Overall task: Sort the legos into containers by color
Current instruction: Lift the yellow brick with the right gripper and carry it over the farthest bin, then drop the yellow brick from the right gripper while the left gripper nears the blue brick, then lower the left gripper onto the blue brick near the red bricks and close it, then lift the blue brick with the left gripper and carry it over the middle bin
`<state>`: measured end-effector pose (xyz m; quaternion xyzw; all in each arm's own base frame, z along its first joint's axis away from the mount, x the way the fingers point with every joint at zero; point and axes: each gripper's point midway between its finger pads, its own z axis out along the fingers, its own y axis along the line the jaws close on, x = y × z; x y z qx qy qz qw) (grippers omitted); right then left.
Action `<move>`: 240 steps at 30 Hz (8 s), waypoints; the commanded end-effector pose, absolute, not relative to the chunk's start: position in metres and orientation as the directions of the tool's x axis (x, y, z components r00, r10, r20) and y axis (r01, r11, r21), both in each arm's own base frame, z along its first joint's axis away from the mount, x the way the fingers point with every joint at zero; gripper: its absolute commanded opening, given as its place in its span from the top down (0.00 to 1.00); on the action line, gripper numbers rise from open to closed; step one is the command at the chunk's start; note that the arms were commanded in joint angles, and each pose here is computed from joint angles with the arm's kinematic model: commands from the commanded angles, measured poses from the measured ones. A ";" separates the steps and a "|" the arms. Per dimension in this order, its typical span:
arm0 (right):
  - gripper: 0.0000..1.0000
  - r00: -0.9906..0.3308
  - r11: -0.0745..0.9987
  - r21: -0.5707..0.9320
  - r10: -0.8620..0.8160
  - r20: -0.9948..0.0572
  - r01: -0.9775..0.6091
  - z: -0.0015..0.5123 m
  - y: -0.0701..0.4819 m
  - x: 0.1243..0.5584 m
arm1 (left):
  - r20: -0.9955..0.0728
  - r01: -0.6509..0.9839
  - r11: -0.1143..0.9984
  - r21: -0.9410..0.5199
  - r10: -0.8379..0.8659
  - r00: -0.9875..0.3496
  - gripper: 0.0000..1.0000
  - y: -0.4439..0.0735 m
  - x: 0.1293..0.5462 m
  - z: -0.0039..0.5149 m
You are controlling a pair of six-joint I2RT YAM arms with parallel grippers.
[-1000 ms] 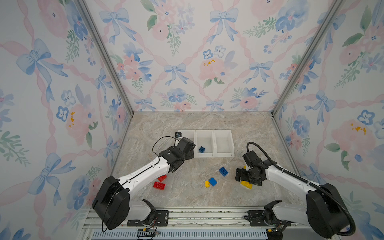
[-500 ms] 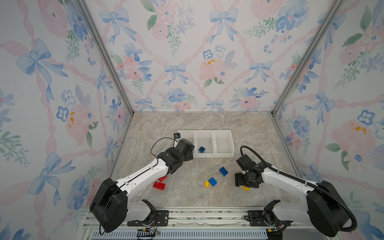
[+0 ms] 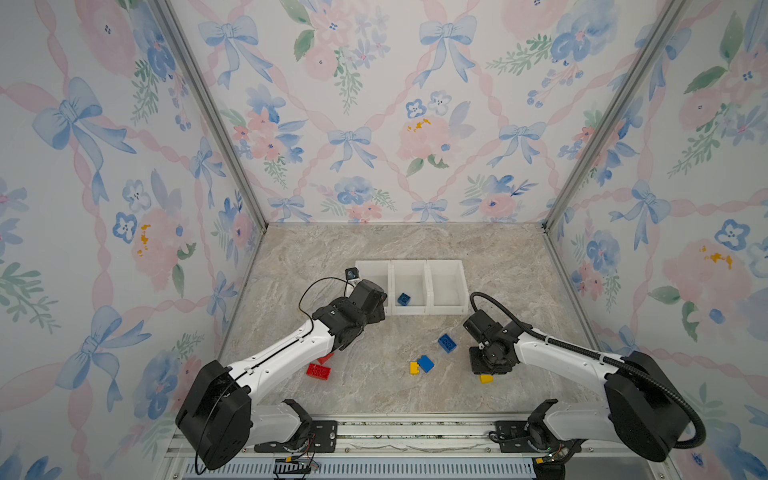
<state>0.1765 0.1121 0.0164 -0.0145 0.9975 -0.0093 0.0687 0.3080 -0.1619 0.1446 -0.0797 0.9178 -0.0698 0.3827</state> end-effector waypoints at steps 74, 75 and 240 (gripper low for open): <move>0.71 -0.932 0.990 0.066 -0.093 -0.350 -0.123 0.070 0.206 0.430 | -0.656 -0.176 0.945 -0.275 -0.318 -0.684 0.11 -0.121 0.271 0.121; 0.66 -0.934 0.990 0.065 -0.093 -0.346 -0.122 0.069 0.206 0.430 | -0.657 -0.178 0.945 -0.274 -0.319 -0.683 0.11 -0.120 0.271 0.121; 0.00 -0.916 0.974 0.227 0.113 -0.385 0.025 0.154 0.147 0.262 | -0.625 0.146 0.982 -0.118 0.041 -0.780 0.71 -0.315 0.385 0.138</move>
